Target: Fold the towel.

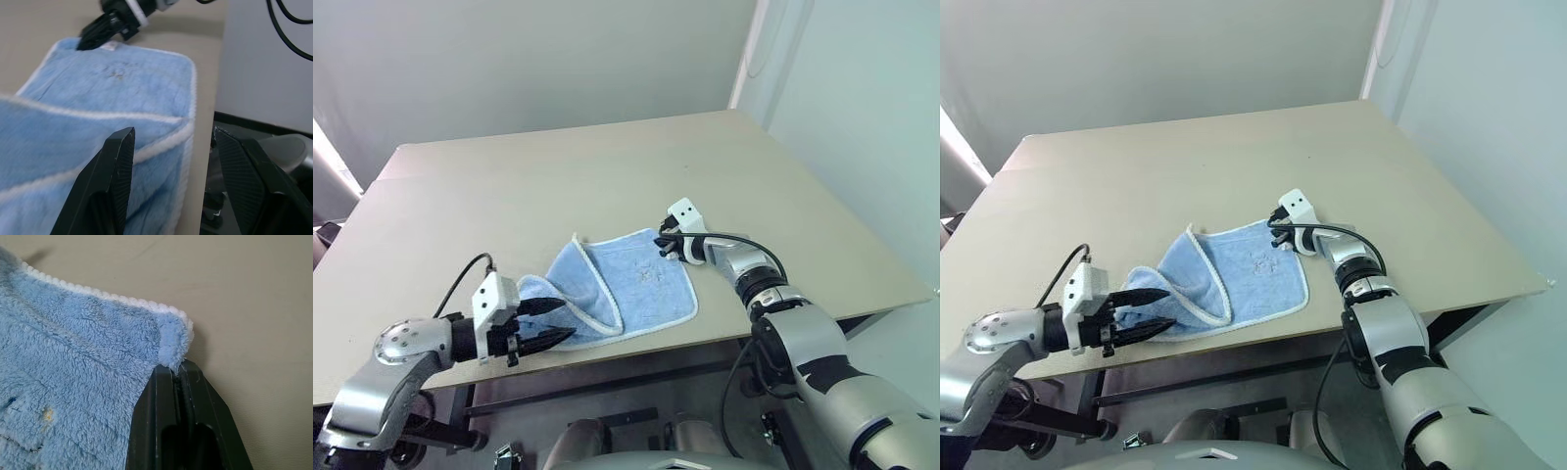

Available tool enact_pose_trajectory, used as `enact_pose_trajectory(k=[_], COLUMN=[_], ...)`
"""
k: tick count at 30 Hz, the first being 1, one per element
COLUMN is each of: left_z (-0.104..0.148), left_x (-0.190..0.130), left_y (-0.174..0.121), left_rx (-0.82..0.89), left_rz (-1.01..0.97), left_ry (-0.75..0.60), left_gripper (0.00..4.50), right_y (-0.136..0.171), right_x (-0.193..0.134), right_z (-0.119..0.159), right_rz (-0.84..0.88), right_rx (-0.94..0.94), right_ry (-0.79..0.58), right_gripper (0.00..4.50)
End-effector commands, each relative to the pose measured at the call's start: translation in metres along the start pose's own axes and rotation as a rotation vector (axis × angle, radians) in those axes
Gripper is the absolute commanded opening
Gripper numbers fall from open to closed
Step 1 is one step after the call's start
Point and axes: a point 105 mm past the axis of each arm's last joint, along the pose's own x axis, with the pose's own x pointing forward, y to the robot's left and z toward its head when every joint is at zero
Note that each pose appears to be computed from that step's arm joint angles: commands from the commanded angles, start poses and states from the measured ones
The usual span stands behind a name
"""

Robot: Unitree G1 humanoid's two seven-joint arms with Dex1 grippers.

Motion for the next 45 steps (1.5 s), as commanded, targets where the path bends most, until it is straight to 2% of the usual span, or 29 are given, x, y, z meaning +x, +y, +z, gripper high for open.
enact_pose_trajectory(k=[1,8,23,24,26,31,38,43,45], left_z=[-0.001,-0.013,-0.026,-0.027,-0.027,-0.028,-0.022,0.015,0.037], left_x=[0.018,0.045,0.064,0.064,0.065,0.068,0.066,0.045,0.022], left_y=[-0.005,-0.001,0.002,0.002,0.003,0.013,0.019,0.046,0.067], left_rx=[0.074,0.148,0.164,0.164,0.171,0.192,0.167,0.080,0.028], left_rz=[-0.088,-0.176,-0.200,-0.201,-0.191,-0.131,-0.111,0.034,0.141], left_ry=[0.022,0.068,0.098,0.101,0.099,0.095,0.061,-0.090,-0.181], left_gripper=[2.74,2.74,2.74,2.35,1.84,0.02,0.02,0.02,0.02], right_y=[-0.009,-0.009,-0.008,-0.007,-0.005,-0.003,-0.004,-0.008,-0.014], right_x=[-0.005,-0.005,-0.005,-0.004,-0.004,-0.002,-0.002,-0.005,-0.010], right_z=[0.006,0.005,0.004,0.005,0.006,0.006,0.006,0.019,0.033], right_rz=[-0.036,-0.041,-0.049,-0.047,-0.044,-0.042,-0.052,-0.060,-0.075], right_rx=[-0.006,0.006,0.007,0.006,0.005,-0.001,0.009,0.027,0.071], right_ry=[-0.012,-0.018,-0.025,-0.026,-0.028,-0.032,-0.034,-0.102,-0.165], right_gripper=[0.02,0.02,0.02,0.00,0.00,0.00,0.00,0.00,0.00])
